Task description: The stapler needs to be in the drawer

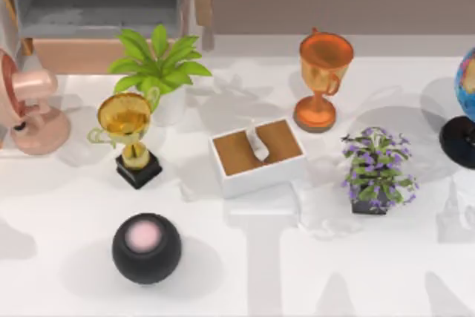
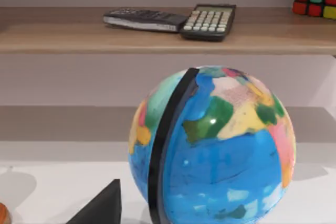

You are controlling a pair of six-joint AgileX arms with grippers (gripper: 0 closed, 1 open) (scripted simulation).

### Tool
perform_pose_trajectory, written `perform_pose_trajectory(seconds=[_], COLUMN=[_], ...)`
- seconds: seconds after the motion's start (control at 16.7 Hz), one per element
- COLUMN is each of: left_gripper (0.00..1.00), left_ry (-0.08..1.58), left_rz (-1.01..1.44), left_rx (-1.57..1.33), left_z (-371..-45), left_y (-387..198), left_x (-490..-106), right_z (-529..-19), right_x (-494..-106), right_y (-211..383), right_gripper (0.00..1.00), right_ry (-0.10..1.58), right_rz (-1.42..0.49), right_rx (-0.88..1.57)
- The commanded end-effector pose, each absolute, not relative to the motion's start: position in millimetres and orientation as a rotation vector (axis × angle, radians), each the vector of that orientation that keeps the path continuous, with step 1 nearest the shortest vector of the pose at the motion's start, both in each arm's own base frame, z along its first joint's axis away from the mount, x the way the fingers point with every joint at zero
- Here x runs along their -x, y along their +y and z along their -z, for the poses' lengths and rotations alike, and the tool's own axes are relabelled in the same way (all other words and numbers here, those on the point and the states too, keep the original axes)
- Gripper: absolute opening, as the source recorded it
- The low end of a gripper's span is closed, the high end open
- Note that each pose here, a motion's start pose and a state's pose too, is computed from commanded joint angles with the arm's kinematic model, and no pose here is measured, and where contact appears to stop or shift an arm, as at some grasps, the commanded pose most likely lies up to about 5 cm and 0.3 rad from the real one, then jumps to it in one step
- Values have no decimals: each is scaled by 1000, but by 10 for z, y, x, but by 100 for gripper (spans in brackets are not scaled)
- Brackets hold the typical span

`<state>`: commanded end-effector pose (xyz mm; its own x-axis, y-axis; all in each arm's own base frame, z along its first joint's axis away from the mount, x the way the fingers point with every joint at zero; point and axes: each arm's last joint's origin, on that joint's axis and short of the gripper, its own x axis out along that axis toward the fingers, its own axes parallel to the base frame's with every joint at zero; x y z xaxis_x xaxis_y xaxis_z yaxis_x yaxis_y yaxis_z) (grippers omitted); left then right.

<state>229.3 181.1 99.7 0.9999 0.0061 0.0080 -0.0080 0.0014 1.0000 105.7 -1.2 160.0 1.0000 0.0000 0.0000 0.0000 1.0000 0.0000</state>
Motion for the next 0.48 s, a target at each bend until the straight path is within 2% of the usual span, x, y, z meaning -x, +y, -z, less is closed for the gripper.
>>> perform_pose_trajectory(seconds=[0.48], left_gripper=[100], left_ry=[-15], left_rz=[15], left_rx=[-1571], left_z=[-955], left_y=[1752], left_x=[-2339], right_z=[-1600], right_x=[-1057], right_y=[-12], right_gripper=[100], right_ry=[0], right_rz=[0], right_rx=[0])
